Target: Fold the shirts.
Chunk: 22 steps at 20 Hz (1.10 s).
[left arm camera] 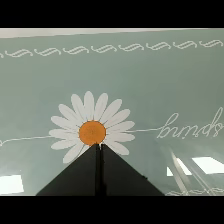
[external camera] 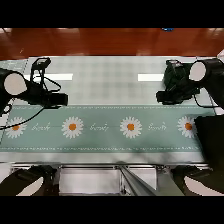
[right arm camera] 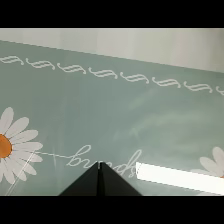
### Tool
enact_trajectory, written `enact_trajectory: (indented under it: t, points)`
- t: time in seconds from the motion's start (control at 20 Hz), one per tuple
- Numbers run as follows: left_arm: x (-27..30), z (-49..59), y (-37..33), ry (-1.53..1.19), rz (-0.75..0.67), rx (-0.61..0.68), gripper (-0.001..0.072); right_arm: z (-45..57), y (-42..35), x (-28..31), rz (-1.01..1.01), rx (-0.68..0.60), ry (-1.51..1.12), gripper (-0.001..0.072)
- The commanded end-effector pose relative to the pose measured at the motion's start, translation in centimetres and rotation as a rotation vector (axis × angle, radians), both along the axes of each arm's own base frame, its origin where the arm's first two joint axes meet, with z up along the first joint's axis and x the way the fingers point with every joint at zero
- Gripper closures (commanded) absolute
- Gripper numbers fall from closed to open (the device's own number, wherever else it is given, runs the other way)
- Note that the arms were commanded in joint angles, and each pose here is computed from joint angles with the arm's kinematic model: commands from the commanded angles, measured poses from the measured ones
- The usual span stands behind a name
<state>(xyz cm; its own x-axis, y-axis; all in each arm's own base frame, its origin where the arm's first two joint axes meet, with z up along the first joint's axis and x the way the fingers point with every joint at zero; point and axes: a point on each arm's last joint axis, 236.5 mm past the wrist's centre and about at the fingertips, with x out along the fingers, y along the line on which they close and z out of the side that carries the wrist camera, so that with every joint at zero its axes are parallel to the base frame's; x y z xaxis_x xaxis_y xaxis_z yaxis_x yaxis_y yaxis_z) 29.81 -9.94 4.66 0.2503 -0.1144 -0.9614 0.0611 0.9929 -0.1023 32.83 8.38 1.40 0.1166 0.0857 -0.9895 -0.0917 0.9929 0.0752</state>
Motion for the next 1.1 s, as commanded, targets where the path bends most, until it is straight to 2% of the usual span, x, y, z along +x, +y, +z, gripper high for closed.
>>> enact_trajectory:
  t: [0.0,0.7,0.9,0.95,1.0,1.05]
  points:
    - [0.0,0.0,0.0,0.0,-0.001,0.001,0.0688,0.0,0.0,0.0,0.001,0.0,0.0,0.0683]
    - [0.0,0.0,0.0,0.0,-0.001,0.001,0.0688,0.0,0.1,0.2,0.001,0.001,-0.006,0.0683]
    - [0.2,0.0,0.0,-0.007,-0.001,0.0,0.0688,1.3,0.3,5.2,-0.002,0.015,-0.227,0.0683]
    - [2.3,0.6,-0.1,-0.098,-0.009,-0.003,0.0686,2.0,0.4,7.0,-0.002,0.019,-0.308,0.0683]
    - [4.8,1.6,0.2,-0.209,-0.049,0.018,0.0652,3.0,0.0,8.6,0.003,-0.001,-0.386,0.0646]
    - [6.5,3.0,1.0,-0.281,-0.069,0.045,0.0638,4.4,-1.0,10.2,0.001,-0.042,-0.46,0.0396]
